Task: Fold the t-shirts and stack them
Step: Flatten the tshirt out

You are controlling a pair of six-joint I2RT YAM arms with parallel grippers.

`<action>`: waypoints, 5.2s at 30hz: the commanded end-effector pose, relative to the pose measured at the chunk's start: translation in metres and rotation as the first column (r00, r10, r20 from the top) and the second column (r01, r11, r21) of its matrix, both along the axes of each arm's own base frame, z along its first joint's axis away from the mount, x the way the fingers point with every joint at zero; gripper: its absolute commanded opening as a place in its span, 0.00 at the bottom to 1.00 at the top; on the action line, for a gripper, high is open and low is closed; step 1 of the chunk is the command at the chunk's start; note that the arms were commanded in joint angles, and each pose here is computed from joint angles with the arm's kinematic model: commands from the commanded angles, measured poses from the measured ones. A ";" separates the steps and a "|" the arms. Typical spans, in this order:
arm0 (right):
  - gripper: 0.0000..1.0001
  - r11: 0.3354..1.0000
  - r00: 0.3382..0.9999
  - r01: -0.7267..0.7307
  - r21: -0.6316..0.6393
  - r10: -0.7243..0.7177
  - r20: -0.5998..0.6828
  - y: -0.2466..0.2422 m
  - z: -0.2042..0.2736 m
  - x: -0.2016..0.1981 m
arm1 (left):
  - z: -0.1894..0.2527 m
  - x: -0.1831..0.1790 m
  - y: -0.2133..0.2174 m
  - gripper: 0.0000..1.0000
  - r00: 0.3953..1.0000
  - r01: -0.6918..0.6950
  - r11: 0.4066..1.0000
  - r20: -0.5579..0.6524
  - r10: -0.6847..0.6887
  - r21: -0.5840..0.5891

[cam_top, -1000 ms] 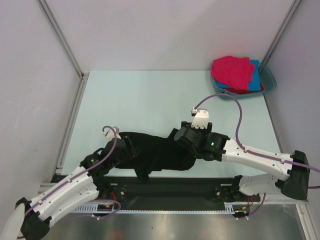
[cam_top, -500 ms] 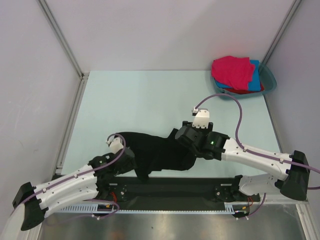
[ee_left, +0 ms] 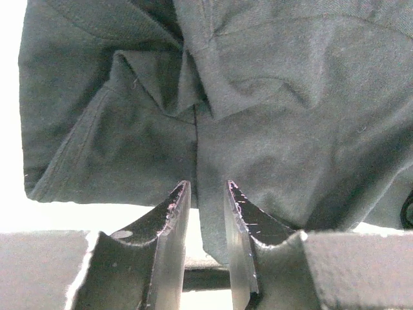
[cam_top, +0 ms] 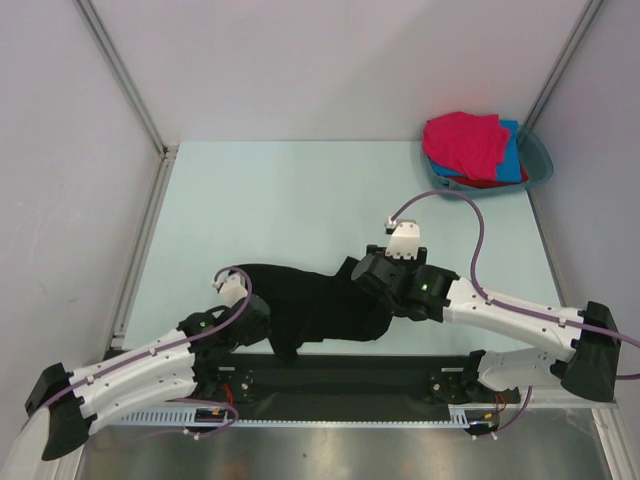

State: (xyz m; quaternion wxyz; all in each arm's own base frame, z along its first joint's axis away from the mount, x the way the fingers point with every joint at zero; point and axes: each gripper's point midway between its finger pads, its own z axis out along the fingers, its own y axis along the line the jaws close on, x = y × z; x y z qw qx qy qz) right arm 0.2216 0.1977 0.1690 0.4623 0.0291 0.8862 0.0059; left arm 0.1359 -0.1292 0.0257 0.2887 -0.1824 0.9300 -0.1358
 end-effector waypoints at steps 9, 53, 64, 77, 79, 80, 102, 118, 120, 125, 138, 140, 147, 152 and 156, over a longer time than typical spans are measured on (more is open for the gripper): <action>0.75 0.999 0.999 0.034 0.027 -0.034 0.023 -0.010 0.006 0.000 | -0.009 0.002 -0.018 0.27 0.999 0.040 0.998 -0.009 -0.040 -0.042; 0.67 0.998 0.975 -0.017 -0.064 0.003 -0.221 -0.017 -0.079 0.003 | 0.265 0.164 0.072 0.00 0.755 -0.260 0.962 0.639 0.147 0.085; 0.00 0.954 0.920 0.184 -0.238 -0.252 -0.300 -0.064 -0.131 -0.009 | 0.274 0.189 0.099 0.00 0.758 -0.289 0.955 0.627 0.181 0.074; 0.00 0.729 0.734 0.668 -0.150 -0.678 -0.025 -0.151 -0.077 -0.065 | 0.269 0.201 0.114 0.00 0.766 -0.302 0.951 0.609 0.206 0.059; 0.31 0.776 0.779 0.625 -0.084 -0.627 -0.002 -0.140 -0.061 -0.053 | 0.268 0.201 0.113 0.00 0.770 -0.295 0.954 0.606 0.201 0.059; 0.39 0.801 0.802 0.597 -0.037 -0.597 0.008 -0.130 -0.051 -0.045 | 0.266 0.202 0.112 0.00 0.772 -0.293 0.954 0.604 0.199 0.061; 0.59 0.917 0.955 -0.283 0.281 0.296 -0.006 0.069 -0.007 0.098 | 0.255 0.204 0.097 0.00 0.800 -0.218 0.975 0.579 0.158 0.035; 0.55 0.887 0.920 -0.318 0.336 0.374 -0.116 0.102 -0.038 0.123 | 0.255 0.204 0.097 0.00 0.801 -0.215 0.976 0.578 0.153 0.039; 0.53 0.902 0.927 -0.290 0.320 0.348 -0.141 0.097 -0.046 0.125 | 0.257 0.204 0.097 0.00 0.801 -0.214 0.976 0.580 0.152 0.040; 0.52 0.921 0.931 -0.266 0.284 0.322 -0.174 0.092 -0.059 0.127 | 0.256 0.204 0.096 0.00 0.802 -0.212 0.977 0.578 0.150 0.040; 0.52 0.946 0.917 -0.231 0.230 0.290 -0.273 0.089 -0.089 0.130 | 0.256 0.204 0.095 0.00 0.805 -0.206 0.978 0.576 0.145 0.042; 0.49 0.948 0.917 -0.226 0.224 0.284 -0.279 0.089 -0.091 0.131 | 0.254 0.205 0.095 0.00 0.807 -0.207 0.978 0.572 0.146 0.043; 0.00 0.949 0.920 -0.223 0.222 0.280 -0.275 0.087 -0.089 0.133 | 0.253 0.206 0.095 0.00 0.809 -0.205 0.978 0.569 0.144 0.043; 0.00 0.947 0.949 -0.248 0.204 0.279 -0.145 0.077 -0.036 0.137 | 0.256 0.204 0.095 0.00 0.808 -0.203 0.978 0.572 0.140 0.048; 0.00 0.964 0.975 -0.219 0.149 0.221 0.002 0.047 0.037 0.130 | 0.268 0.201 0.098 0.00 0.796 -0.211 0.976 0.589 0.140 0.053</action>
